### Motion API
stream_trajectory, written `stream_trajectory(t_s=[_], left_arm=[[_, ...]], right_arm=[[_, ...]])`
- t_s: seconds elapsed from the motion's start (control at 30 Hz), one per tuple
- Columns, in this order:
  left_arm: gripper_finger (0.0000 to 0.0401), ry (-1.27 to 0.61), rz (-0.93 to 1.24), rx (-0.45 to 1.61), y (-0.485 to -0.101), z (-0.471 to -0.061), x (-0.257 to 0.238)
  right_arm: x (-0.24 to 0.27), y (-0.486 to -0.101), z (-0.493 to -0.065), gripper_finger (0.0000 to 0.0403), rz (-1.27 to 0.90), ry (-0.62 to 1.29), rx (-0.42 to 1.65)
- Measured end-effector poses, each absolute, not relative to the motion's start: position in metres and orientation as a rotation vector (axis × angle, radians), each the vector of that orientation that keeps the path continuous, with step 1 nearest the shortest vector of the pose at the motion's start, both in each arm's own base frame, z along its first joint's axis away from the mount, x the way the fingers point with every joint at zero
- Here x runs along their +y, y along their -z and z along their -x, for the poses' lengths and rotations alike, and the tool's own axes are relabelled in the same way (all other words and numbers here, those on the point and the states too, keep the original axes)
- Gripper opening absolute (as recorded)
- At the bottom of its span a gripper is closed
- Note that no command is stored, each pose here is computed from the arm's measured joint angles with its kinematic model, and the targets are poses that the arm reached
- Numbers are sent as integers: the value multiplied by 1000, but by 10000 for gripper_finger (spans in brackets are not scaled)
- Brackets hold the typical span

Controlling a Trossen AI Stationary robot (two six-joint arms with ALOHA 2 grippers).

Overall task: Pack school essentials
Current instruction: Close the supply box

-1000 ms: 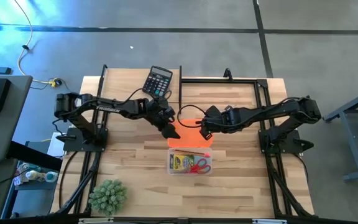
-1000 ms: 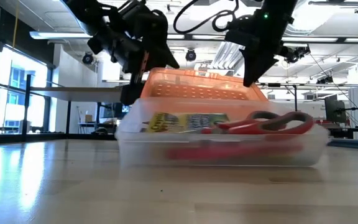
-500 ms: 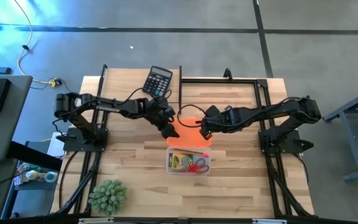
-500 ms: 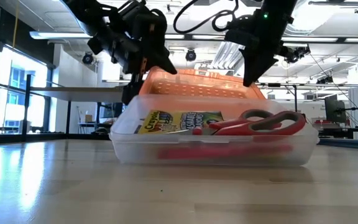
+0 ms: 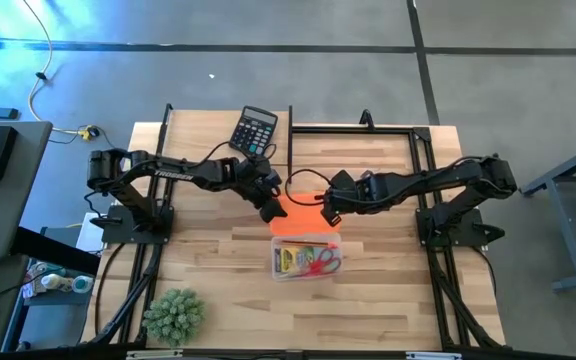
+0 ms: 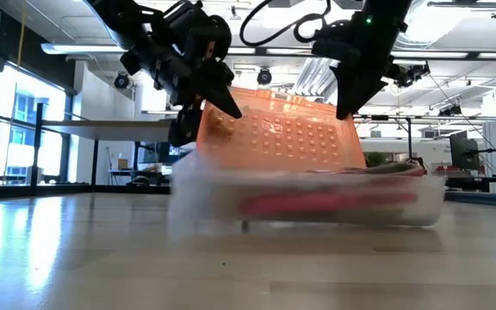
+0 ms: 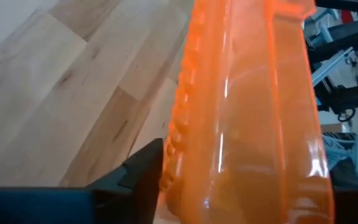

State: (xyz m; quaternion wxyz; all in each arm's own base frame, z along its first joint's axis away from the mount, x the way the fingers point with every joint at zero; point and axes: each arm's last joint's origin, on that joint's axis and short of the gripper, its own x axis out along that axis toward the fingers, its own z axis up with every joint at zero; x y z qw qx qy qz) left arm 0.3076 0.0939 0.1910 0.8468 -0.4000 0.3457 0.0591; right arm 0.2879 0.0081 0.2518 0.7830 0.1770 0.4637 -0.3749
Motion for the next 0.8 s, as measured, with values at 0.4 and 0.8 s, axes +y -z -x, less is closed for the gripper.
stream_trajectory(t_s=[0.4, 0.8], left_arm=[[84, -164, 790, 729, -190, -307, 95], [78, -165, 788, 723, -191, -307, 96]], right_arm=[[8, -256, -285, 90, -390, 805, 985], [7, -281, -270, 90, -449, 782, 896]])
